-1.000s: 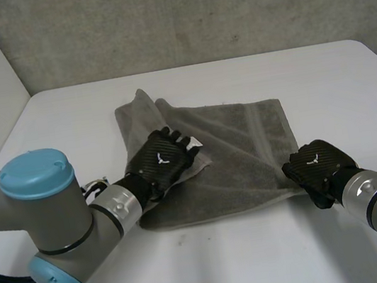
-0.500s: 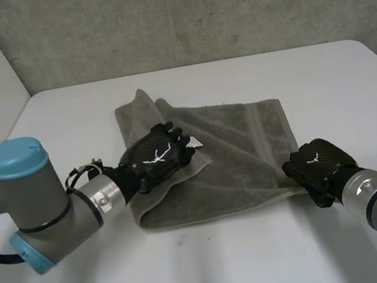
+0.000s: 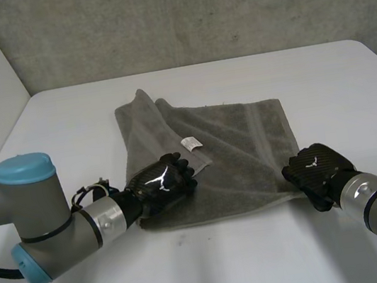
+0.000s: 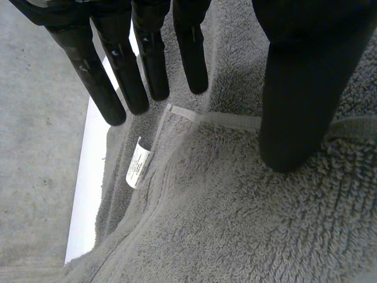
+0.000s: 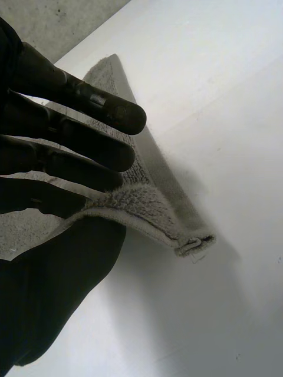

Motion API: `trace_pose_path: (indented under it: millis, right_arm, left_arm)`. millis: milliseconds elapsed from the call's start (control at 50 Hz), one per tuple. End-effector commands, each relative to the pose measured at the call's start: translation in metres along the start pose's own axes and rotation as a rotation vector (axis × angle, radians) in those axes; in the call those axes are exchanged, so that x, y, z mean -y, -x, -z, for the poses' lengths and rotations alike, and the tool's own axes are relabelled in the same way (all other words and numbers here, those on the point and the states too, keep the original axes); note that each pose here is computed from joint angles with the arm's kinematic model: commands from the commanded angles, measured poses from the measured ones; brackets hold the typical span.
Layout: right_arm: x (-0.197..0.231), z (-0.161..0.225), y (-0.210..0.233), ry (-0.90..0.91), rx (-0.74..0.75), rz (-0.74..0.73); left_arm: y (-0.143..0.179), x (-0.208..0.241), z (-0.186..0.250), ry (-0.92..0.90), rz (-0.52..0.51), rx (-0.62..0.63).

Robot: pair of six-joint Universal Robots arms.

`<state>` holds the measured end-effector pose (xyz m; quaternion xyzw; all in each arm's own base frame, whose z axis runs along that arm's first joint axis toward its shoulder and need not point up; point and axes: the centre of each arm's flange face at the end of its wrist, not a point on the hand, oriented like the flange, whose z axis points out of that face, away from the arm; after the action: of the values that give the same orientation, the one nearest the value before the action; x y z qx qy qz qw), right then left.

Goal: Fold the towel.

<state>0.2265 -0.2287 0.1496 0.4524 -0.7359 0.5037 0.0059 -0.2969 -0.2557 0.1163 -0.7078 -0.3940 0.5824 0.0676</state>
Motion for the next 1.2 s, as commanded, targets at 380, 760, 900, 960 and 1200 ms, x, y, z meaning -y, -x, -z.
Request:
trace_pose_path:
  millis: [380, 760, 900, 960, 1200]
  right_arm:
    - [-0.001, -0.001, 0.0, 0.005, 0.002, -0.002]
    - [-0.001, -0.001, -0.001, 0.004, -0.004, -0.002]
    - [-0.001, -0.001, -0.001, 0.005, -0.005, -0.002]
    - [-0.001, -0.001, -0.001, 0.004, -0.004, -0.002]
    - [-0.001, -0.001, -0.002, 0.005, -0.005, -0.002]
  left_arm:
    - [0.006, -0.021, -0.009, 0.064, -0.036, 0.031]
    - [0.006, -0.02, -0.006, 0.079, -0.032, 0.03]
    - [0.004, -0.02, -0.006, 0.08, -0.028, 0.026]
    - [0.002, -0.02, -0.006, 0.081, -0.023, 0.022]
    - [-0.001, -0.022, -0.007, 0.081, -0.015, 0.015]
